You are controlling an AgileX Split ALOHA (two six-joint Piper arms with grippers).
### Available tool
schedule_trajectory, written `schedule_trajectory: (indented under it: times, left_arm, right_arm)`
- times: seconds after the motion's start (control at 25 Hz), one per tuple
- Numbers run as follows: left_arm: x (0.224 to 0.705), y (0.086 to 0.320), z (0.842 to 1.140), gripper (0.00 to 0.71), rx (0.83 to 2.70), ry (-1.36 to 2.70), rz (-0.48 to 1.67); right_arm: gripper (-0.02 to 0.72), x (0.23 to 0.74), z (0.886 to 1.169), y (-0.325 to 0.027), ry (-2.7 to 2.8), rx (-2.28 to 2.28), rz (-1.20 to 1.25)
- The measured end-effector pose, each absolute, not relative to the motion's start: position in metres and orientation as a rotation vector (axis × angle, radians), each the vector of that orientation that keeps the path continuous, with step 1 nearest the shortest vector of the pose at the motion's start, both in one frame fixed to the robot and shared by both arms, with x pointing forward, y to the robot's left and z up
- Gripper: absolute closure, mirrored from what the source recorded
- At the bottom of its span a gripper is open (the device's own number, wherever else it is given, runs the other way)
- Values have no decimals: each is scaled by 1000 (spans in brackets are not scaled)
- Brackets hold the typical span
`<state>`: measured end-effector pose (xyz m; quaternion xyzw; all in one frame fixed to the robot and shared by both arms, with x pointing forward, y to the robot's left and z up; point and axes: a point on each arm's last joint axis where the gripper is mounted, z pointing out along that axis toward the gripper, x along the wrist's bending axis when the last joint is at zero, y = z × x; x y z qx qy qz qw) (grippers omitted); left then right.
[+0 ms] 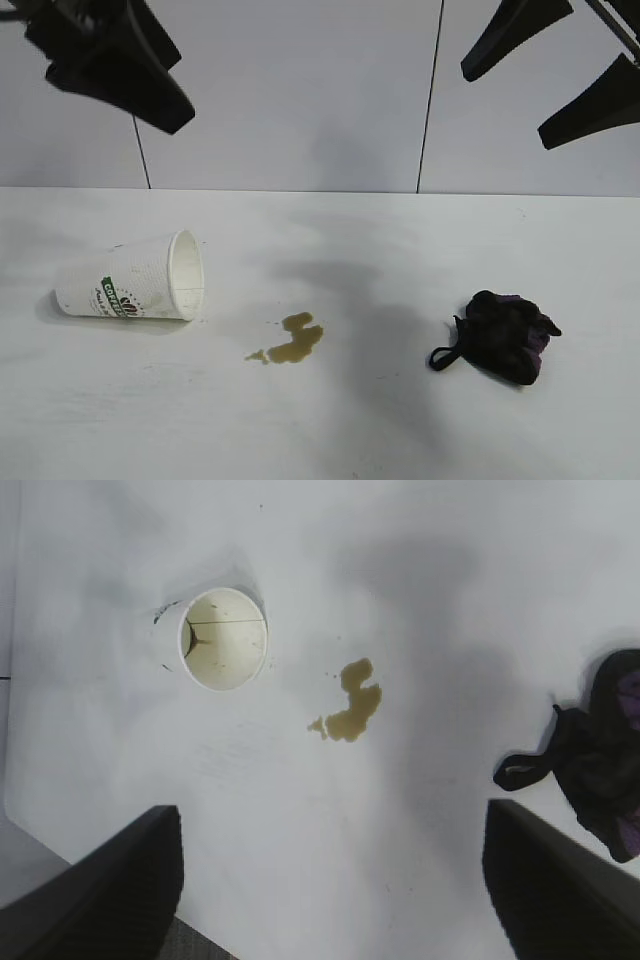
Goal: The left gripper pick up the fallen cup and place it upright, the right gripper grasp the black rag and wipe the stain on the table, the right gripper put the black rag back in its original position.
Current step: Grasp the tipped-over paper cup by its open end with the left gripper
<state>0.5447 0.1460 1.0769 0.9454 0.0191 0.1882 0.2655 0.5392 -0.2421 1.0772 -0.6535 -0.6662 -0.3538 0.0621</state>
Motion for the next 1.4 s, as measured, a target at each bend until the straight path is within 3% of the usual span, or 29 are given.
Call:
schedule_trajectory:
  times: [0.36,0.6,1.16,1.4]
  left_arm:
    - [574,144,1007,48,2883,-49,500]
    - [586,146,974,48,2992,-98,464]
    - [604,140,941,48,3043,-151,466]
    - [610,124,931,48,3062,-163,469]
  right_arm:
    - [136,539,1077,-242,-2013,-1976,-1070]
    - [136,539,1077,-242,-2013,-1976,-1072]
    - [136,541,1078,-243,-2013,-1989,-1088]
    - [136,541,1078,-243,-2013,-1989,-1088]
